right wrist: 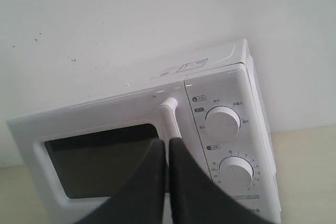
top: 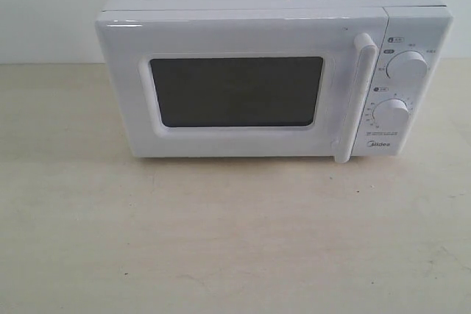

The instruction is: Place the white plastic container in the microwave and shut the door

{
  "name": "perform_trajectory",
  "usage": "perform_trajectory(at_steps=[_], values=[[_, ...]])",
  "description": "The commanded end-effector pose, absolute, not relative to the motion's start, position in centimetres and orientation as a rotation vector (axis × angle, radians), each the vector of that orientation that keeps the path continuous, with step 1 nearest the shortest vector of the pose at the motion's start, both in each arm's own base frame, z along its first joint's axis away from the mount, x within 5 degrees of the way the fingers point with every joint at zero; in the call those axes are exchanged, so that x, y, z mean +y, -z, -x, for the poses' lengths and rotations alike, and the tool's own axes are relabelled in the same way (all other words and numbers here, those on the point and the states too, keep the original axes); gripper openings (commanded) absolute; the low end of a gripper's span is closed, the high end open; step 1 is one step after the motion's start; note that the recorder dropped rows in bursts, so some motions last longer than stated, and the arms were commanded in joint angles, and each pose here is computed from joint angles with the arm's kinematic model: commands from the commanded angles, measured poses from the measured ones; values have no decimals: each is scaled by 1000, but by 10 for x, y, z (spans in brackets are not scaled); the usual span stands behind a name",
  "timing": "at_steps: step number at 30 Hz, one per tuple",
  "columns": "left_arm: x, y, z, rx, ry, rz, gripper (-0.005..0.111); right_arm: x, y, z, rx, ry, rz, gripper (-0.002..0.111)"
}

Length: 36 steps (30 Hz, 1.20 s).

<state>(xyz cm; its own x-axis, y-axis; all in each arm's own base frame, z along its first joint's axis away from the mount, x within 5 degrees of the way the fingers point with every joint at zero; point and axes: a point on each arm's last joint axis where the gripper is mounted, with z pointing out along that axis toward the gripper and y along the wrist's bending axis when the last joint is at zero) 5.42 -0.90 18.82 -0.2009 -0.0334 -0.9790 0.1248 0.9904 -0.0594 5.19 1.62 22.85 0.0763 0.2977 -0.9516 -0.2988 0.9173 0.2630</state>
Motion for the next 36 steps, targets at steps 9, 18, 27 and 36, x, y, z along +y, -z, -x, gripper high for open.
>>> perform_trajectory(at_steps=[9,18,27,36], values=[[-9,-188,-54,1766,142,-60,4,12,-216,-54,1465,-518,-140,0],[-9,-188,-54,1766,142,-60,4,14,-192,-54,1729,-294,80,0],[-9,-188,-54,1766,142,-60,4,12,-182,-52,1832,-199,157,0],[-9,-188,-54,1766,142,-60,4,3,-181,-53,1837,-98,-50,0]])
